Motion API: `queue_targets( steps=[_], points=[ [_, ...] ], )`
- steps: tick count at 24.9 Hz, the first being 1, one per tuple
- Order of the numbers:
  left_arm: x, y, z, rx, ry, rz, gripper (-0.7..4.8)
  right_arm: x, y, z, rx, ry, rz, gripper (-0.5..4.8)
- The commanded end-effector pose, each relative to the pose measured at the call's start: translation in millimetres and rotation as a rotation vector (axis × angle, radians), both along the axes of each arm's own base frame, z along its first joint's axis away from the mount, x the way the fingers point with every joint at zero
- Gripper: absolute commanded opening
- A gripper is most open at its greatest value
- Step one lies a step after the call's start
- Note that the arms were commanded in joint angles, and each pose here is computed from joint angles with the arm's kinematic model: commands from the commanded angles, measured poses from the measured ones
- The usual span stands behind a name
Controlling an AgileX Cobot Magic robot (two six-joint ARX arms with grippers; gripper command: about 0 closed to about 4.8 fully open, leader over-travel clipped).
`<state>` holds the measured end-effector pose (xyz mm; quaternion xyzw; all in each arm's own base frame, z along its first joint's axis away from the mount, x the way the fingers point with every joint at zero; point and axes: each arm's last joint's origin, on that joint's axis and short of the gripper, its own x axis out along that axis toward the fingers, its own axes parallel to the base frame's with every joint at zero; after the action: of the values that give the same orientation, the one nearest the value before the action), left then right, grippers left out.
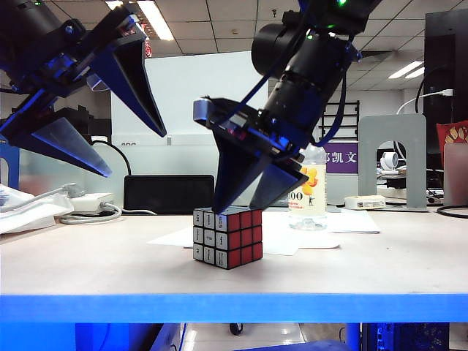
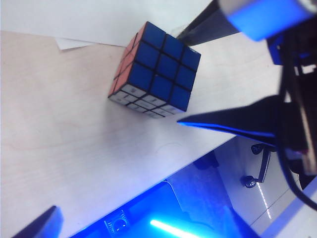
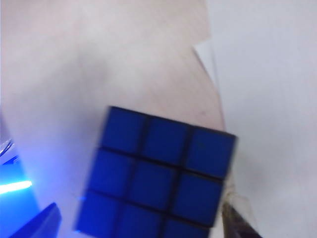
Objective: Rotate the Rubik's Cube so that the bottom side is facing up.
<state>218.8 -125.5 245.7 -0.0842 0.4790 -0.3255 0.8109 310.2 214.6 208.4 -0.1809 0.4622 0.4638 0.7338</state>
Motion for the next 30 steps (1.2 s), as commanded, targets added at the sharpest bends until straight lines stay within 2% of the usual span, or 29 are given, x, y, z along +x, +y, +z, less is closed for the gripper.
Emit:
queue_targets(
  steps=[1, 6, 14, 27, 28, 30],
  points=[
    [0, 0, 2, -0.004, -0.011, -0.008, 4.27, 2, 2, -5, -0.017, 0.01, -0.045, 4.19],
    [0, 0, 2, -0.004, -0.012, -0.008, 4.27, 3, 11, -12, -0.005, 0.025, -0.071, 4.19],
    [0, 0, 1, 0.0, -0.01, -0.012, 4.27, 5, 19, -10, 0.044, -0.012, -0.107, 4.18],
    [0, 0, 1, 0.007, -0.023, -0.027, 4.27, 3, 24, -24, 0.003, 0.027, -0.102, 4.16],
    [0, 0, 1, 0.007, -0.024, -0.028, 4.27, 3, 25, -24, 0.002, 0.027, -0.102, 4.07],
    [0, 0, 1, 0.008, -0.026, -0.03, 4.27, 3, 25, -24, 0.003, 0.026, -0.101, 3.46]
  ],
)
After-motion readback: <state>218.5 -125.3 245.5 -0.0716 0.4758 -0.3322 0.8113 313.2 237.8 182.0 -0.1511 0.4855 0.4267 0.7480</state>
